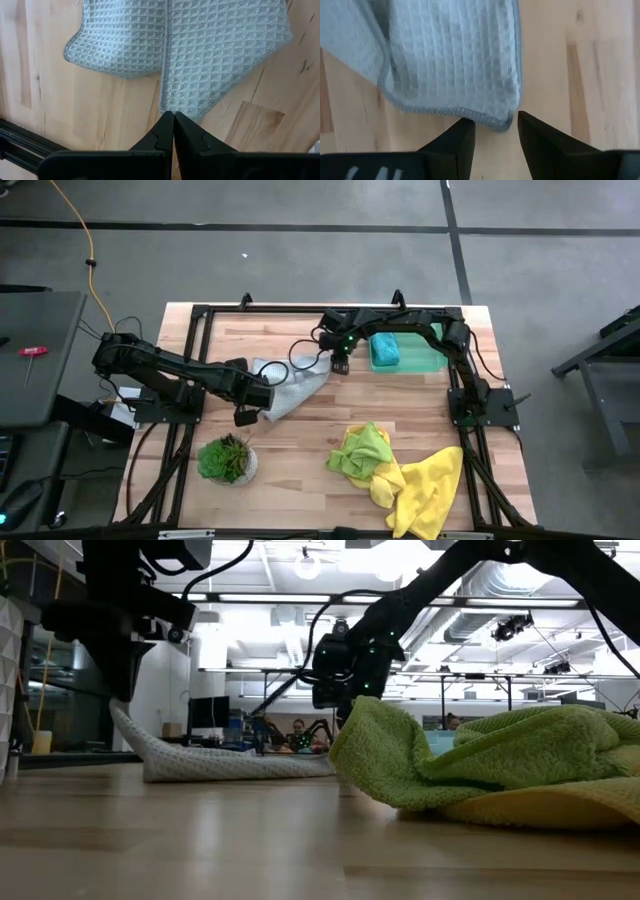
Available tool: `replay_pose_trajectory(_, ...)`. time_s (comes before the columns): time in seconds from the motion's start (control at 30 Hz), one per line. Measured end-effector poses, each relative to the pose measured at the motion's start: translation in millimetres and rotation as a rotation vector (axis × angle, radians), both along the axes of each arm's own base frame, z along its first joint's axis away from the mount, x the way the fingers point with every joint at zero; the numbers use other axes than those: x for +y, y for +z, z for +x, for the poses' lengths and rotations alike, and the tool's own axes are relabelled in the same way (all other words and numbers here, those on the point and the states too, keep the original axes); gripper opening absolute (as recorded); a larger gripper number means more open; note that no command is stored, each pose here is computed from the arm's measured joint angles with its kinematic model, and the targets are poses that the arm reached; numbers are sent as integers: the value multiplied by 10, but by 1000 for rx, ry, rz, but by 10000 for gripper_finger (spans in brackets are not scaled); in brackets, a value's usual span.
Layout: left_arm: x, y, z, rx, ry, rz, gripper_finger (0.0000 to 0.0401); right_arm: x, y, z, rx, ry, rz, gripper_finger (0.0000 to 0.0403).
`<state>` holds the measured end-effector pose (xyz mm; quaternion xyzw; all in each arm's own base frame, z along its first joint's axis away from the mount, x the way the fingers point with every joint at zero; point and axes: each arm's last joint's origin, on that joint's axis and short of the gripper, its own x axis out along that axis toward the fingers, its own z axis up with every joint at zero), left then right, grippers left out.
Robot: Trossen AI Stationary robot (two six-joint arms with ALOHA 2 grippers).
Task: Fold microfiber towels
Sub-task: Fold the gray towel
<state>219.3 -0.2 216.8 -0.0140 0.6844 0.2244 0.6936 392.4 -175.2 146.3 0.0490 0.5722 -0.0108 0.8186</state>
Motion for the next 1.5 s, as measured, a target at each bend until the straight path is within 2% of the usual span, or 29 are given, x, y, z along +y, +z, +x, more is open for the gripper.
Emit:
replay_pose_trajectory(0.2,0,0,0,0,0,-1,0,-11,-1,-1,-2,-6,-1,126)
replay_pose_trajectory(0.3,-1,0,0,1,-4,-3,0,-15,2,6,-9,-11,-5,93)
replay_pose_trajectory(0.43,-1,1,-3,10,-25,-4,0,-21,-4,-13,8,-56,17,19)
replay_pose_trajectory(0.57,17,83,-85,33,-61,-1,0,-13,31,-92,65,-83,48,11)
replay_pose_trajectory(0.7,133,300,-179,-25,-23,18,0,13,301,-203,63,-71,48,4)
replay_pose_trajectory(0.83,321,621,-286,-146,51,80,0,68,657,-340,8,-52,88,2)
replay_pose_trajectory(1.03,666,1136,-462,-279,144,242,0,191,1194,-532,-136,-37,134,1)
replay_pose_trajectory(1.27,1074,1641,-673,-293,224,435,0,255,1711,-779,-277,-88,118,1)
replay_pose_trajectory(1.5,1515,1829,-876,-276,296,603,0,53,2227,-947,-379,-219,-1,0)
